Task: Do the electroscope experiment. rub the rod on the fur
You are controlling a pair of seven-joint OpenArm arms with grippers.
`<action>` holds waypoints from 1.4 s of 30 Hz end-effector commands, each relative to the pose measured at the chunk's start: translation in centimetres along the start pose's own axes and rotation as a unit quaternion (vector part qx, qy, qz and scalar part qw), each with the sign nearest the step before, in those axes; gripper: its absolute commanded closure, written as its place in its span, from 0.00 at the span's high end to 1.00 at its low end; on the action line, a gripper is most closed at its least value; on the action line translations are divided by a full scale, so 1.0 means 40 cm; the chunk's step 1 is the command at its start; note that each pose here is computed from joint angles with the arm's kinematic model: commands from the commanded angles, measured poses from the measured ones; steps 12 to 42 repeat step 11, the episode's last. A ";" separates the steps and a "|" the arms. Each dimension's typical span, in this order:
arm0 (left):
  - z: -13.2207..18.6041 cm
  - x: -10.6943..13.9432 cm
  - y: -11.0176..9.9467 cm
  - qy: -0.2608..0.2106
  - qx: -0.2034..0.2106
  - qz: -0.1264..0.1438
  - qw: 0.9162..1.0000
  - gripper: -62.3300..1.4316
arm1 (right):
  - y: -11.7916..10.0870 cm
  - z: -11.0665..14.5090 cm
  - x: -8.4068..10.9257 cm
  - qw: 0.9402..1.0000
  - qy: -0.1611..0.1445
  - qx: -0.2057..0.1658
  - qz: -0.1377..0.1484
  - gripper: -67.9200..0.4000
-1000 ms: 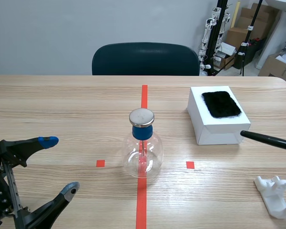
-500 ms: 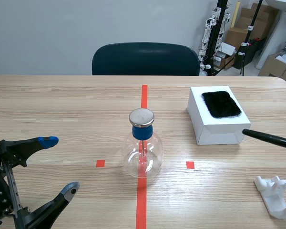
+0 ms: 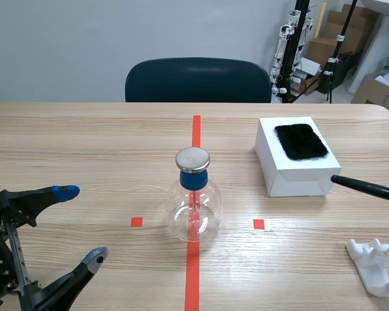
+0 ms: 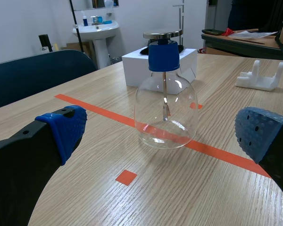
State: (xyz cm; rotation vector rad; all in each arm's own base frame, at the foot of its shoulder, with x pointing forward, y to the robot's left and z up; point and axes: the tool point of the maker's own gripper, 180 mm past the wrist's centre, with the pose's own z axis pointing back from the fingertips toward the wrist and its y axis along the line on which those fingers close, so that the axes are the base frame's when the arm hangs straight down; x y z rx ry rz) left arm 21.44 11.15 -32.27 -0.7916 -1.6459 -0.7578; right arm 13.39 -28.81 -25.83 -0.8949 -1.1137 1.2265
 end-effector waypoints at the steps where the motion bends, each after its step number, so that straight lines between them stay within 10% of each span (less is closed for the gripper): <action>1: -0.003 0.025 0.015 -0.018 0.001 -0.008 1.000 1.00 | -0.019 0.000 -0.006 1.000 0.003 -0.014 0.004 0.02; 42: -0.003 0.025 0.015 -0.018 0.001 -0.008 1.000 1.00 | -0.019 0.000 -0.007 1.000 0.004 -0.014 0.004 0.02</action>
